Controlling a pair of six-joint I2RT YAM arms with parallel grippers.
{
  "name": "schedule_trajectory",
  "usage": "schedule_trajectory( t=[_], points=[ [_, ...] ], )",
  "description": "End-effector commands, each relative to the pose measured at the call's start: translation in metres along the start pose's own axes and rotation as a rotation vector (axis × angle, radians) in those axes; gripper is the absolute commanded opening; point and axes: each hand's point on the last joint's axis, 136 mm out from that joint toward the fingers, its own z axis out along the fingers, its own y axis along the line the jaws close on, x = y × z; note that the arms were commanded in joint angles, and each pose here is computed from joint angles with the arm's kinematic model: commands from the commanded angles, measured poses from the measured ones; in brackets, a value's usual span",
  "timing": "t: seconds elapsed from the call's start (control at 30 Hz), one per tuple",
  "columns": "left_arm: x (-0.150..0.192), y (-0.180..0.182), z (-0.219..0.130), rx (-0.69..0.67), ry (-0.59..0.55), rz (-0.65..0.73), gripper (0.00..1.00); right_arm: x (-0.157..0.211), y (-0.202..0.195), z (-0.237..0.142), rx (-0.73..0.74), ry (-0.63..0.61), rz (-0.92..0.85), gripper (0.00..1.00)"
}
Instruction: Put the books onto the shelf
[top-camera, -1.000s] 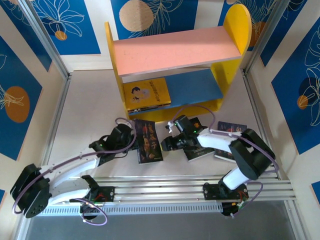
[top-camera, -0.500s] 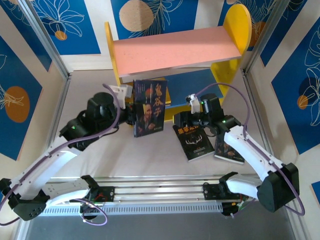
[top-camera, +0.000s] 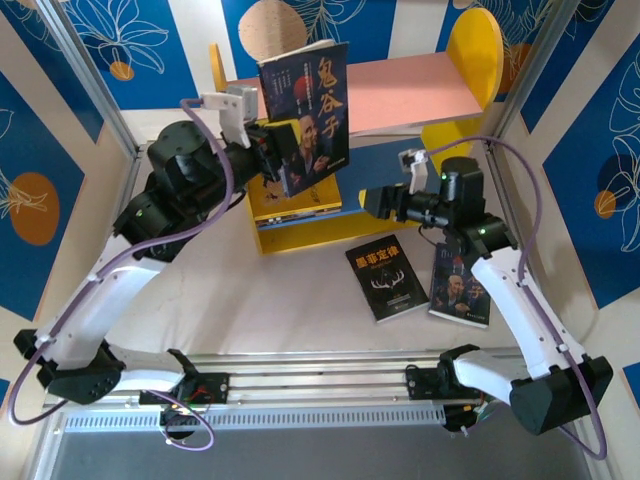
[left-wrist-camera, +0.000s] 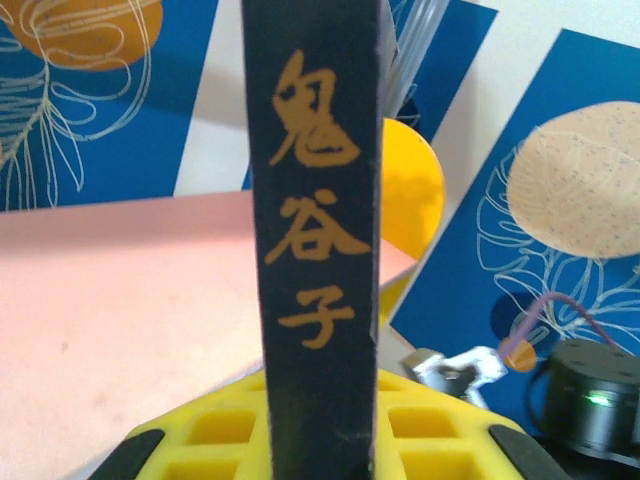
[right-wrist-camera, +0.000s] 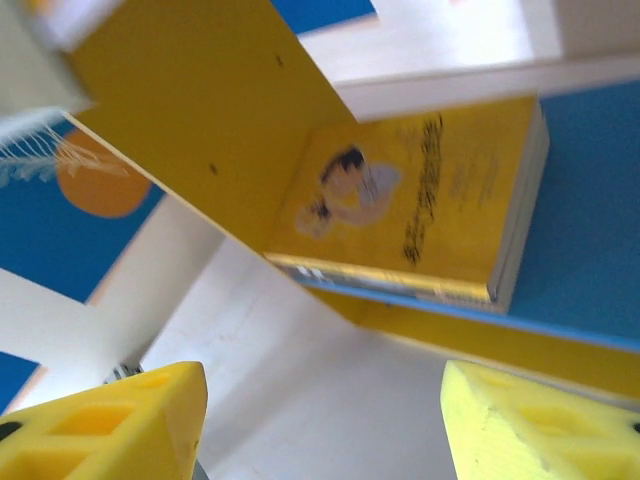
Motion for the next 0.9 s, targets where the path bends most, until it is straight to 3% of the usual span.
schedule_trajectory(
  t=[0.0, 0.23, 0.6, 0.87],
  points=[
    [-0.074, -0.014, -0.005, 0.016, -0.276, 0.024, 0.00, -0.039, 0.038, -0.023, -0.130, -0.087, -0.044, 0.66],
    [-0.111, -0.012, 0.014, -0.006, -0.494, 0.000, 0.00, -0.101, 0.063, -0.033, -0.240, -0.172, -0.046, 0.72],
    [-0.129, -0.023, 0.052, 0.077, -0.656, 0.003, 0.00, -0.162, 0.063, -0.018, -0.336, -0.239, 0.005, 0.91],
    [-0.124, -0.024, 0.058, 0.153, -0.706, -0.062, 0.00, -0.188, 0.051, 0.000, -0.404, -0.271, 0.076, 0.97]
  ],
)
